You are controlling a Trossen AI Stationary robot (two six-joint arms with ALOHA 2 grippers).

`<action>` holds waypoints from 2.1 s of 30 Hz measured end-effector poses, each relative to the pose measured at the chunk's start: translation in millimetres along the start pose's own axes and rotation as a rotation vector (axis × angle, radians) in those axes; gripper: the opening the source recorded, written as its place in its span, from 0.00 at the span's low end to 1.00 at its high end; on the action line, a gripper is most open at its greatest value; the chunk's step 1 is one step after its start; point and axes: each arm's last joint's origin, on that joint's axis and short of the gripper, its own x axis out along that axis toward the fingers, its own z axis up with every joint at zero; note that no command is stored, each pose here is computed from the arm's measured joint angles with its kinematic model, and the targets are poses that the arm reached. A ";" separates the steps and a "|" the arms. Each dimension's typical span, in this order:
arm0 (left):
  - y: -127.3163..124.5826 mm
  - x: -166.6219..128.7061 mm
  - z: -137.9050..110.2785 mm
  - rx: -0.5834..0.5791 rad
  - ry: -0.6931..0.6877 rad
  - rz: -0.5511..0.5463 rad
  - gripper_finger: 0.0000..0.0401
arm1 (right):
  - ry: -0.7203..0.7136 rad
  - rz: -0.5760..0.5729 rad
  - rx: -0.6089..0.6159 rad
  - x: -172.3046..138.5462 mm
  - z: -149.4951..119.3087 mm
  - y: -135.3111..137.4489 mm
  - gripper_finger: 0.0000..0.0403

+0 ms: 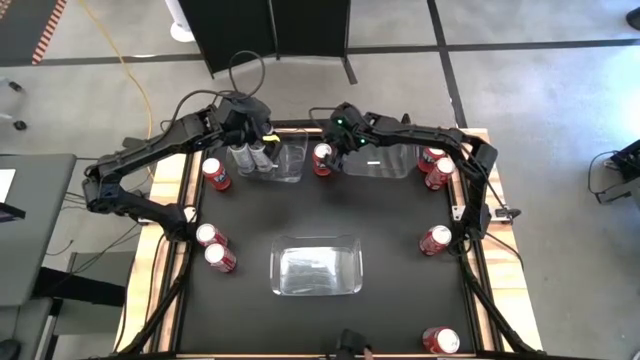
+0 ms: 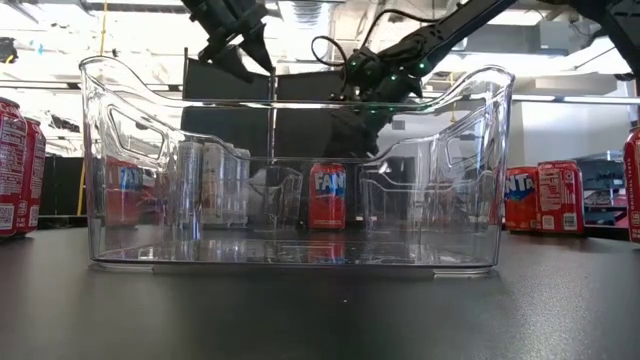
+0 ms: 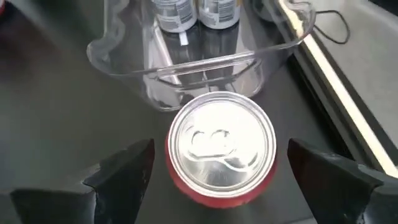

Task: Sort soda cans
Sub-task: Put the top center red soda can into the top right transparent bin

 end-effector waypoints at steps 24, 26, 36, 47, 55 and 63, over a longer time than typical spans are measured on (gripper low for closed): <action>-2.2 2.1 -0.4 -0.122 0.005 -0.002 0.82 | 0.005 0.080 -0.033 18.0 -6.2 -1.3 0.88; -2.5 2.0 -1.0 -0.122 0.009 -0.003 0.82 | -0.004 0.079 -0.034 18.2 -5.4 -1.5 0.88; -2.8 2.0 -0.7 -0.121 0.006 -0.003 0.82 | -0.005 0.074 -0.028 17.6 -5.5 -3.9 0.70; -2.8 2.0 -0.6 -0.114 0.006 -0.002 0.82 | -0.067 0.048 -0.002 -39.8 19.6 -3.4 0.69; -3.0 1.9 -2.5 -0.110 0.024 -0.001 0.82 | -0.153 -0.084 0.051 -101.7 27.7 -40.1 0.69; -2.9 1.4 -10.0 -0.143 0.098 0.012 0.82 | 0.022 -0.134 0.182 -107.2 -14.7 -80.9 0.69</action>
